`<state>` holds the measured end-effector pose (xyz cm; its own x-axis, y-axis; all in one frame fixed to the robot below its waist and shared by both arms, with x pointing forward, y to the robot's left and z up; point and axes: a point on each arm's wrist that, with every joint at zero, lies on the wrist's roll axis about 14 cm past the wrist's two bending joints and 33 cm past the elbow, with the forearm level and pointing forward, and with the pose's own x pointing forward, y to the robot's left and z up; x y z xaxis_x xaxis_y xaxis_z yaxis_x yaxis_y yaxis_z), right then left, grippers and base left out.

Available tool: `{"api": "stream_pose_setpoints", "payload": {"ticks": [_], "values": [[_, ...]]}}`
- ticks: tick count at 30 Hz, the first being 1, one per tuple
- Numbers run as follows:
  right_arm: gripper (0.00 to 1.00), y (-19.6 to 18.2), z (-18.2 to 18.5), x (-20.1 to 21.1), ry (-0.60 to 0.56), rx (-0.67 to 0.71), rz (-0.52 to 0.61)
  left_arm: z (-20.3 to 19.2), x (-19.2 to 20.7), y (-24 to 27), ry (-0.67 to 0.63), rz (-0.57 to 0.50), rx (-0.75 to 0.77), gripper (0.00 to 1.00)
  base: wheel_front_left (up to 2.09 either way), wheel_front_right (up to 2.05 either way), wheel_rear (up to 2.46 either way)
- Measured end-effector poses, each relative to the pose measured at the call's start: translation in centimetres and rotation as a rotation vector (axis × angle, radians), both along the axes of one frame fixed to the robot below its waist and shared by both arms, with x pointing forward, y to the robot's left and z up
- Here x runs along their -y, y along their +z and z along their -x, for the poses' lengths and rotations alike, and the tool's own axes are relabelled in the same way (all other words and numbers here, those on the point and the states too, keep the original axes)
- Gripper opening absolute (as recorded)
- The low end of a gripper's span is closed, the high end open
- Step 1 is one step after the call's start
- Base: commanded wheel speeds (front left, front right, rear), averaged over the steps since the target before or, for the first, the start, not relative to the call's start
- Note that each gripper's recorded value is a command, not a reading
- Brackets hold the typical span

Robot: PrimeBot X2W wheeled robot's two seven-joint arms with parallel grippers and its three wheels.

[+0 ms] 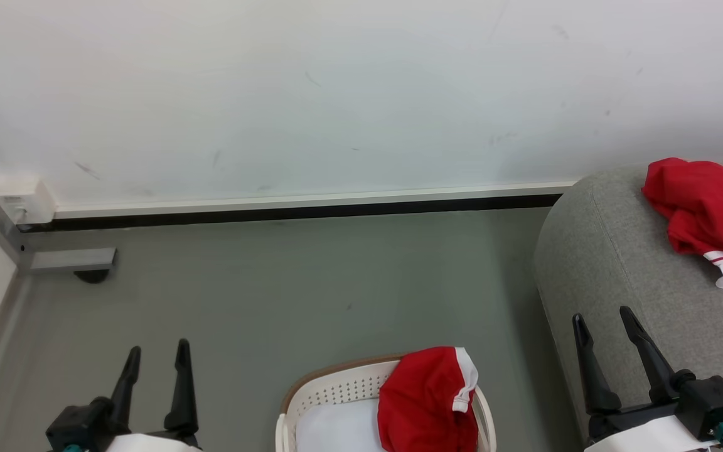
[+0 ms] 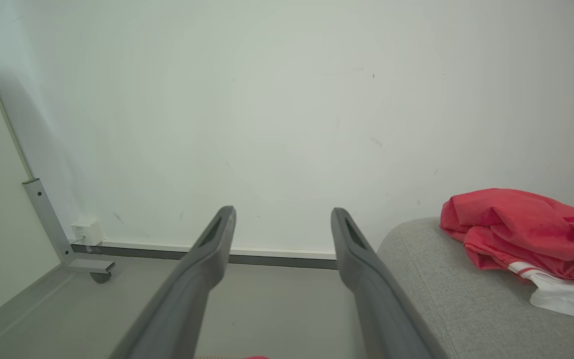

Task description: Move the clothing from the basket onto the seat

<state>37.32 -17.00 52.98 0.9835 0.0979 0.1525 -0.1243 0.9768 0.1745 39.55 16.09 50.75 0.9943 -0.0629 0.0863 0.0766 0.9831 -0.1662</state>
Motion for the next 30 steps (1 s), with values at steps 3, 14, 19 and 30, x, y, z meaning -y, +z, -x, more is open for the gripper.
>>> {"api": "stream_pose_setpoints", "payload": {"ticks": [3, 14, 19, 30], "values": [[1.00, -0.1, 0.0, 0.0, 0.000, -0.002, 0.000, -0.1, 0.0, -0.1, -0.003, -0.001, -0.003, 1.00, 0.00, 0.00, 0.00], [1.00, 0.7, -2.1, 0.2, 0.009, 0.018, 0.018, -2.2, 3.0, -0.3, -0.096, -0.003, -0.001, 1.00, 0.00, 0.00, 0.00], [1.00, 1.1, -4.1, 0.7, 0.006, 0.032, 0.040, -4.5, 5.6, -1.0, -0.172, 0.001, -0.010, 1.00, 0.00, 0.00, 0.00], [1.00, 0.9, -8.9, 3.5, -0.069, 0.053, 0.058, -8.8, 12.4, -7.3, -0.385, -0.041, -0.135, 1.00, 0.00, 0.00, 0.00]]}}
